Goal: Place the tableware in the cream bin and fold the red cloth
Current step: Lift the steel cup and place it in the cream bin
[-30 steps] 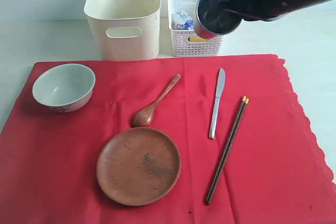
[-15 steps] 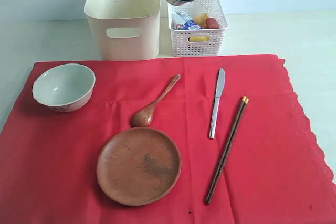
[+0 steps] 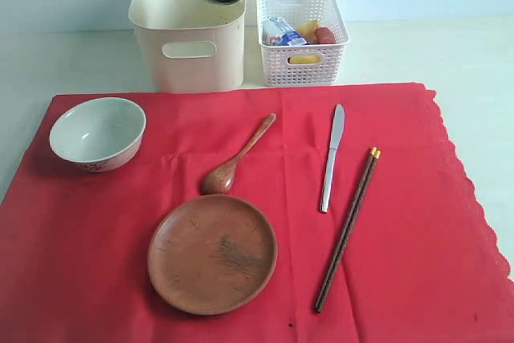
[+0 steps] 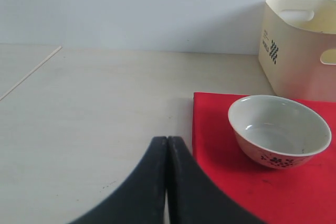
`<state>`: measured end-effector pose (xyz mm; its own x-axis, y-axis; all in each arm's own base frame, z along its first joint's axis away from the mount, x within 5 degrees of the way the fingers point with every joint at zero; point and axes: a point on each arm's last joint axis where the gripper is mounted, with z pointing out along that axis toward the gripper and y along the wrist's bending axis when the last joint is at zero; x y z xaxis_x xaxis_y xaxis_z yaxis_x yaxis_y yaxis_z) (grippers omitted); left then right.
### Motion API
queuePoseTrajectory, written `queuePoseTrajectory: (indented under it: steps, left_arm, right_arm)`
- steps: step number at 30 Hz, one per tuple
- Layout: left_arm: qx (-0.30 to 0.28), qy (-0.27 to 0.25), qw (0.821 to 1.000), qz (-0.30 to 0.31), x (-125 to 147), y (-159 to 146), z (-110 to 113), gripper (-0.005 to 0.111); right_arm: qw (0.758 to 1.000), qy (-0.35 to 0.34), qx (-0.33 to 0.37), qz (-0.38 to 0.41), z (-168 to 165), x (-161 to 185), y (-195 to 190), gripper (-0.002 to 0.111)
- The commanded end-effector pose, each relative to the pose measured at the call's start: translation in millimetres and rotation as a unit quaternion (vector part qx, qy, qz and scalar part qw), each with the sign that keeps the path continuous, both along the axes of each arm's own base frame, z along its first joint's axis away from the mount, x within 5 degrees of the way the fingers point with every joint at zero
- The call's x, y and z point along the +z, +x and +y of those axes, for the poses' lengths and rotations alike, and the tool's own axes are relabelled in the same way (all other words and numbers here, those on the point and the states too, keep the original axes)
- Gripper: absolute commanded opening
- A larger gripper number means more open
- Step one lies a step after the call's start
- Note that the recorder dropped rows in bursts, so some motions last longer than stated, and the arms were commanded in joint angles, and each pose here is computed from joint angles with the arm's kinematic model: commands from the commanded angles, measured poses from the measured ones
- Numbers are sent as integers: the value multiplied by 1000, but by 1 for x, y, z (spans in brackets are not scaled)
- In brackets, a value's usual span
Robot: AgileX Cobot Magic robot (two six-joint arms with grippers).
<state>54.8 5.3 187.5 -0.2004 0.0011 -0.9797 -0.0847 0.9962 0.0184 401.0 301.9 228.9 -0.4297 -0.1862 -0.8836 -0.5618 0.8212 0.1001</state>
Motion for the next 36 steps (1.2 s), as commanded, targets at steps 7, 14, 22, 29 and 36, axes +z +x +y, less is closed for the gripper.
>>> queuePoseTrajectory:
  steps: [7,14,22,29,36]
  left_arm:
    - [-2,-5,1000,-7,1,0,0,1]
    - [-2,-5,1000,-7,1,0,0,1]
    - [-2,-5,1000,-7,1,0,0,1]
    - [-2,-5,1000,-7,1,0,0,1]
    - [-2,-5,1000,-7,1,0,0,1]
  right_arm:
    - [999,-11,27,-16,30,-24,8,0]
    - [999,-2,25,-30,32,-29,11,13]
    - [999,0,25,-33,32,-28,12,41]
    - [999,1,26,-29,28,-2,5,56]
    - [999,-34,37,18,6,64,-25,56]
